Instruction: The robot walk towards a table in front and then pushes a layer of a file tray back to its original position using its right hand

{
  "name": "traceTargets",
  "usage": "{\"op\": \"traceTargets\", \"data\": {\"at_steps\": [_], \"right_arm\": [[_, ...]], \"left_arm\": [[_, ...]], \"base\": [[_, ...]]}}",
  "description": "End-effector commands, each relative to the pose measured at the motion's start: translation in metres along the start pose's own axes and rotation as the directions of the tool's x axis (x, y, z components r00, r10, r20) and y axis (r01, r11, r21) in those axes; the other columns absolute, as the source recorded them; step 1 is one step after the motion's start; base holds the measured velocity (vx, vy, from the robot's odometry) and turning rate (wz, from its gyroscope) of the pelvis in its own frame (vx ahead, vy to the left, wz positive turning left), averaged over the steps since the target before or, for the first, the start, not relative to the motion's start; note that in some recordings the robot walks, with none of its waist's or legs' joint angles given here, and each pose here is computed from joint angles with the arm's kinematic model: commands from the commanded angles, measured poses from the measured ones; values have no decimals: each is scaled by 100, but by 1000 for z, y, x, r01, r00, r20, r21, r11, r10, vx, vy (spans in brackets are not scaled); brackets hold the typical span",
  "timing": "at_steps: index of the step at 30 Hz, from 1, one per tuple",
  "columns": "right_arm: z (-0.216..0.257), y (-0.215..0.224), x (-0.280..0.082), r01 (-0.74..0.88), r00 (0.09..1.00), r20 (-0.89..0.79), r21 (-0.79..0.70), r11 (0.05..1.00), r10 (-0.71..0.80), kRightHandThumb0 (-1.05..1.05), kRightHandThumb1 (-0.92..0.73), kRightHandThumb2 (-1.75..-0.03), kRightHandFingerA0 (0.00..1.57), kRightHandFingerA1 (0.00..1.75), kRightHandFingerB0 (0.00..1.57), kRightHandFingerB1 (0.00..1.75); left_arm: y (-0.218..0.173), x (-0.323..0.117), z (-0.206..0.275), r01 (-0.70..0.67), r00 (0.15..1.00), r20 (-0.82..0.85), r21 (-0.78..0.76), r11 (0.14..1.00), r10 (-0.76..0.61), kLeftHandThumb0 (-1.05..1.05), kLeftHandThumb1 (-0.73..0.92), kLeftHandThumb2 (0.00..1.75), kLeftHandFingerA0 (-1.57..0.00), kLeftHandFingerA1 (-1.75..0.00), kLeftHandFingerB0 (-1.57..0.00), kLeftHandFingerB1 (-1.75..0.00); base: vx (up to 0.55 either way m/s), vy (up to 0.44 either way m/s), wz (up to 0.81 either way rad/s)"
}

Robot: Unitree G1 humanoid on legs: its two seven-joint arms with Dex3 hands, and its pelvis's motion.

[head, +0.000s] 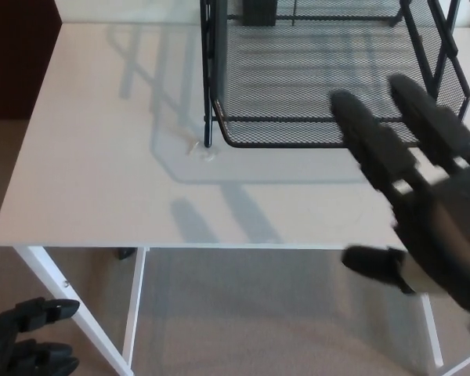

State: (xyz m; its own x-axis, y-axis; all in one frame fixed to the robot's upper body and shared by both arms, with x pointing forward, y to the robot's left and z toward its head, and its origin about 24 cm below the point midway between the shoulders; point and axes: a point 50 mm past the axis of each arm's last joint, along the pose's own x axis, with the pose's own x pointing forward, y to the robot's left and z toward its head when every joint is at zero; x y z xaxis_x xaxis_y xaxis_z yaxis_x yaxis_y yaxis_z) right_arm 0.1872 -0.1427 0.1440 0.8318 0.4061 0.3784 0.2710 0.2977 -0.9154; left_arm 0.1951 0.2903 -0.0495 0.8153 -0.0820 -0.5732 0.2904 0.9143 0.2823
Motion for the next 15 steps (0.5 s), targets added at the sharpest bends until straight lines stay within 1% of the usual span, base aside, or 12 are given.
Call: {"op": "traceTargets", "data": {"at_steps": [1,3,4,5,7,10,11,13,14,15], "right_arm": [[4,-21,-58,72,997,12,143,987,-74,-68,-45,-73,0,0,0,1],[-1,-20,-71,59,998,-46,159,985,-52,-65,-43,-72,0,0,0,0],[-14,-15,-87,45,989,-149,201,978,-15,-56,-40,-68,0,1,0,2],[-15,-15,-90,44,987,-158,206,977,-12,-56,-40,-68,0,1,0,2],[-22,-9,-101,14,969,-242,257,966,50,-57,-41,-69,0,0,0,2],[-40,13,-122,-4,898,-402,399,917,179,-59,-38,-69,0,0,0,0],[-45,22,-126,-2,869,-439,460,888,229,-60,-39,-69,0,0,0,0],[-48,30,-131,-6,840,-465,508,861,280,-62,-40,-70,0,0,0,0],[-54,43,-134,10,806,-494,561,827,326,-65,-42,-72,0,2,0,0],[-61,59,-138,58,753,-542,619,783,373,-68,-43,-74,0,4,0,0]], "left_arm": [[3,-5,-8,-7,1000,-16,29,1000,8,-16,54,55,-55,-42,-39,-36],[2,-5,-11,-9,999,-32,27,1000,9,-16,53,55,-55,-42,-38,-36],[1,-5,-13,-8,999,-36,16,1000,8,-17,53,55,-55,-43,-39,-37],[0,-5,-13,-7,999,-36,15,1000,8,-17,53,55,-55,-43,-39,-37],[-2,-7,-18,-4,999,-46,9,1000,4,-15,53,55,-54,-43,-39,-37],[-6,-11,-26,5,998,-61,6,1000,-5,-15,53,55,-54,-43,-39,-37],[-7,-13,-29,7,998,-68,-1,1000,-7,-15,53,55,-54,-43,-39,-37],[-9,-15,-34,10,997,-77,-10,1000,-10,-16,53,55,-54,-43,-38,-37],[-10,-16,-35,11,996,-83,-6,1000,-12,-17,53,55,-54,-43,-38,-37],[-10,-16,-37,8,995,-96,7,1000,-7,-17,53,55,-56,-42,-39,-36]], "base": [[0,0,0],[0,0,0],[0,0,0],[0,0,0],[0,0,0],[0,0,0],[0,0,0],[0,0,0],[0,0,0],[0,0,0]]}}
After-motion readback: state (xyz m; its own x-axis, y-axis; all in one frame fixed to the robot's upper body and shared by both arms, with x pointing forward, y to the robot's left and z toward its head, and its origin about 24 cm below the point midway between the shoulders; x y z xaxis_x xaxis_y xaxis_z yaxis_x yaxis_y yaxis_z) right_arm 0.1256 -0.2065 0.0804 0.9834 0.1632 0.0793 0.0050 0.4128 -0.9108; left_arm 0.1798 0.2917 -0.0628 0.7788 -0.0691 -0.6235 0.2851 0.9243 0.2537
